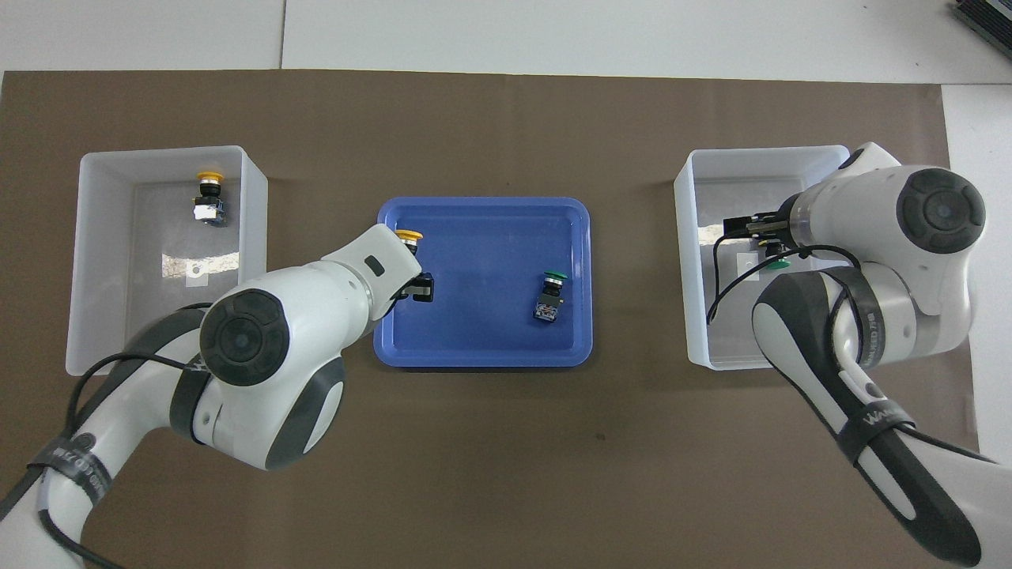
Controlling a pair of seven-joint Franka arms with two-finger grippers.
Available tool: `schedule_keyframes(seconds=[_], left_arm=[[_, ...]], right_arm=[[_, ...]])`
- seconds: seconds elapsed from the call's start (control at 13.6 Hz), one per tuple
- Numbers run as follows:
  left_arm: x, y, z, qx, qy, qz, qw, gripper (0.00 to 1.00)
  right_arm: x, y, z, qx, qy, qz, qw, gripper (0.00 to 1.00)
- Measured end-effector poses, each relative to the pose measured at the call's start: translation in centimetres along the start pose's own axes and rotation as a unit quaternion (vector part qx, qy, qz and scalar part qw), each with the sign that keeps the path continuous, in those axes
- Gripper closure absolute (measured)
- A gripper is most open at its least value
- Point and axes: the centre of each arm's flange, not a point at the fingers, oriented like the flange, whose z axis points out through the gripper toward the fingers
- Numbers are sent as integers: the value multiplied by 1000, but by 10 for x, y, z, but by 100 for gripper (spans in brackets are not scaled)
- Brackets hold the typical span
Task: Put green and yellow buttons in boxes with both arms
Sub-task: 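Release the green button while the left gripper grasps the second yellow button, then carry the yellow button to its box while the right gripper reaches the tray, then grasp the last green button with the right gripper while the left gripper releases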
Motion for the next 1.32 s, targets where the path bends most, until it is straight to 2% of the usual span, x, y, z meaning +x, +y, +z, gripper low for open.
schedule_keyframes(seconds=[0.15,0.37,0.81,1.03,1.1,1.32], left_arm=[[11,-42,-28,13,-4,-21,1000,59],[21,-114,-53,36,-10,-42,998,59],[21,-209,-54,62,-21,-48,997,59],[20,-250,-36,72,-19,-57,996,59],[21,-260,-27,76,-13,-61,995,59],[22,-288,-2,84,1,-68,994,59]], right_arm=[[10,-47,-46,8,-2,30,1000,0],[3,-117,-58,23,-3,66,998,0],[-26,-234,-11,56,-18,107,993,0],[-37,-258,11,59,-32,102,992,1],[-39,-263,18,58,-34,97,993,4],[-49,-278,53,46,-28,86,995,8]])
